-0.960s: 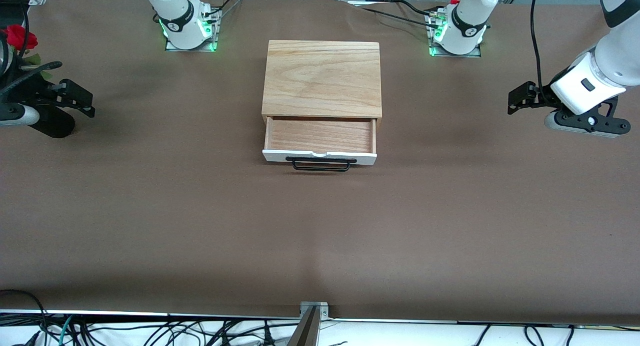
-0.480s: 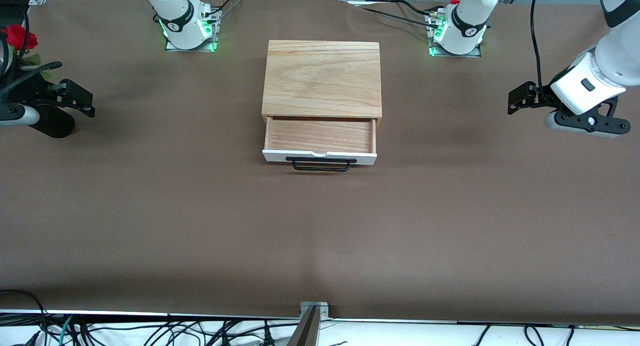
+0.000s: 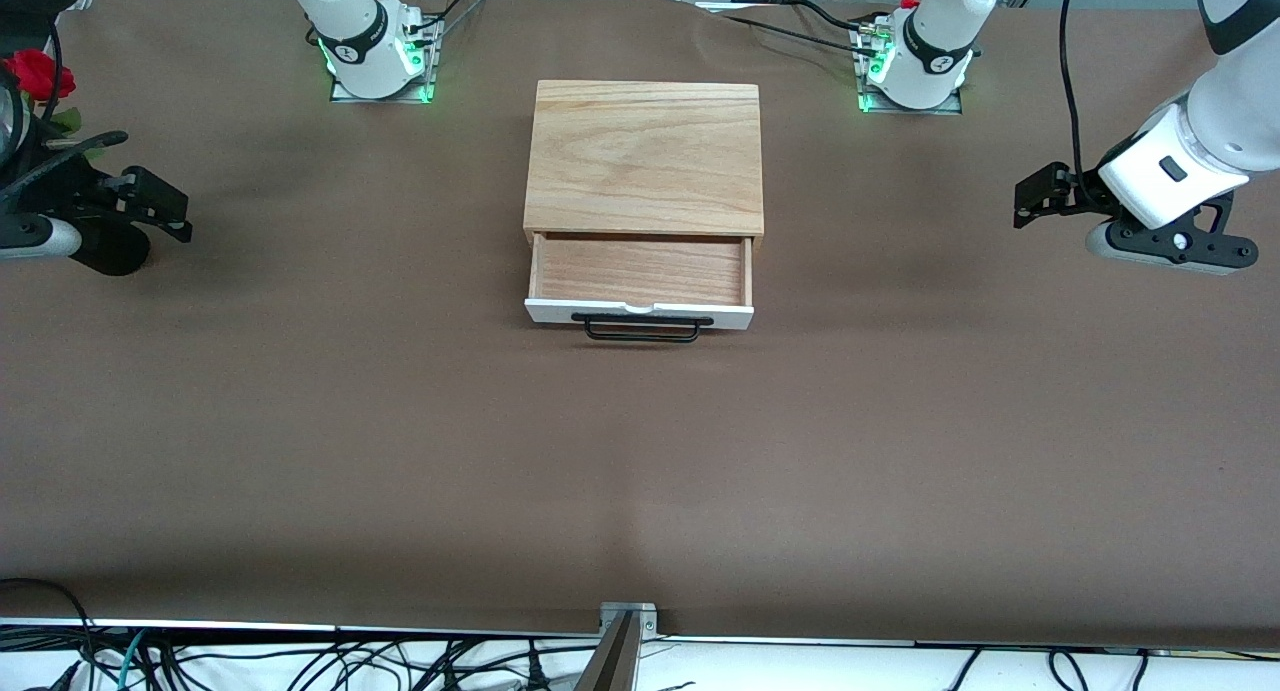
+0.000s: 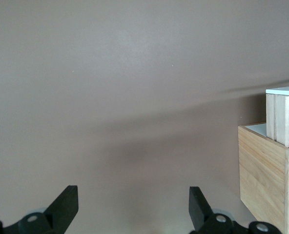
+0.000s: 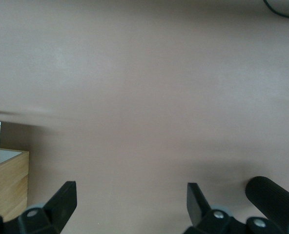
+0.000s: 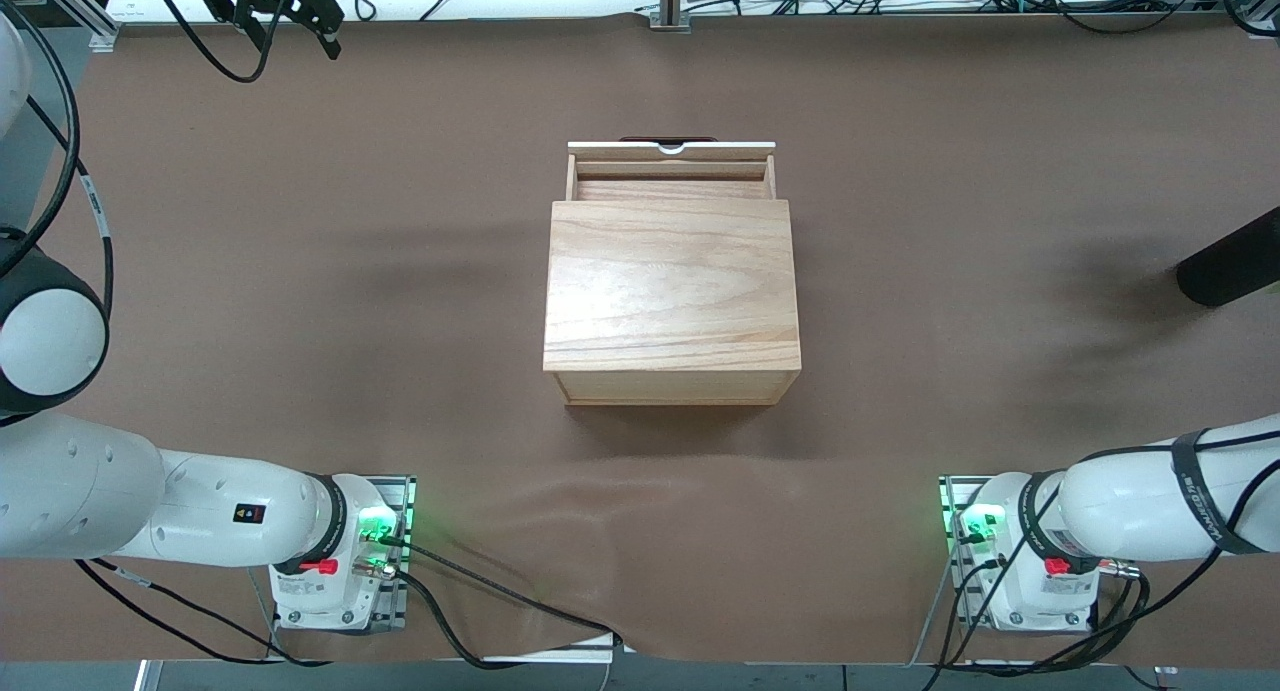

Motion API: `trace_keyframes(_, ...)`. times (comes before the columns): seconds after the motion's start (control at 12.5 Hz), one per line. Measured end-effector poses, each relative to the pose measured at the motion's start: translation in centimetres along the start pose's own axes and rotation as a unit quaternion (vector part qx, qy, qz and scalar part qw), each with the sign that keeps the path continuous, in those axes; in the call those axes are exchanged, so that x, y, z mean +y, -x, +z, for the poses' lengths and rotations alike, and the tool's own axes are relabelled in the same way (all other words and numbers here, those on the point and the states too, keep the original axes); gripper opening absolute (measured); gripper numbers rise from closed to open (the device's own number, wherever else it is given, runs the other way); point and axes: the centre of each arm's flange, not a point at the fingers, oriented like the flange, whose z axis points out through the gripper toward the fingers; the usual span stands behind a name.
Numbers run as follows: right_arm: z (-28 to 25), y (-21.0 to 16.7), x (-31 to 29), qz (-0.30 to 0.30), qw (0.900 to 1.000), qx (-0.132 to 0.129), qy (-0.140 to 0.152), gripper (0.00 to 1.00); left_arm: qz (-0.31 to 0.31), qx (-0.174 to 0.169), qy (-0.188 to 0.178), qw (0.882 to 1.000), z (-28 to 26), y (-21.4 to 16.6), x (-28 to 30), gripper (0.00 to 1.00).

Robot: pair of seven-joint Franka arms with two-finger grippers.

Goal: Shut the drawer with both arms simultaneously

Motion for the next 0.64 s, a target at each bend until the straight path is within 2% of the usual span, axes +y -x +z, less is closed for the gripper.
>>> trace_keyframes(0.24, 0.1, 0.0, 0.3, 0.002, 1.0, -0.003, 0.0, 1.0, 0.002, 0.0, 0.0, 1.0, 0.0, 0.0, 0.3, 1.0)
trace_keyframes(0.56, 1.9, -0.4, -0.9, -0.01, 1.0, -0.025, -0.003, 1.0, 0.004, -0.001, 0.001, 1.0, 0.1, -0.1, 0.5, 1.0)
trace_keyframes(0.64, 2.7, -0.7, -1.7, -0.022, 0.999, -0.031, -0.016, 1.0, 0.005, -0.001, 0.006, 1.0, 0.2, -0.2, 0.7, 1.0)
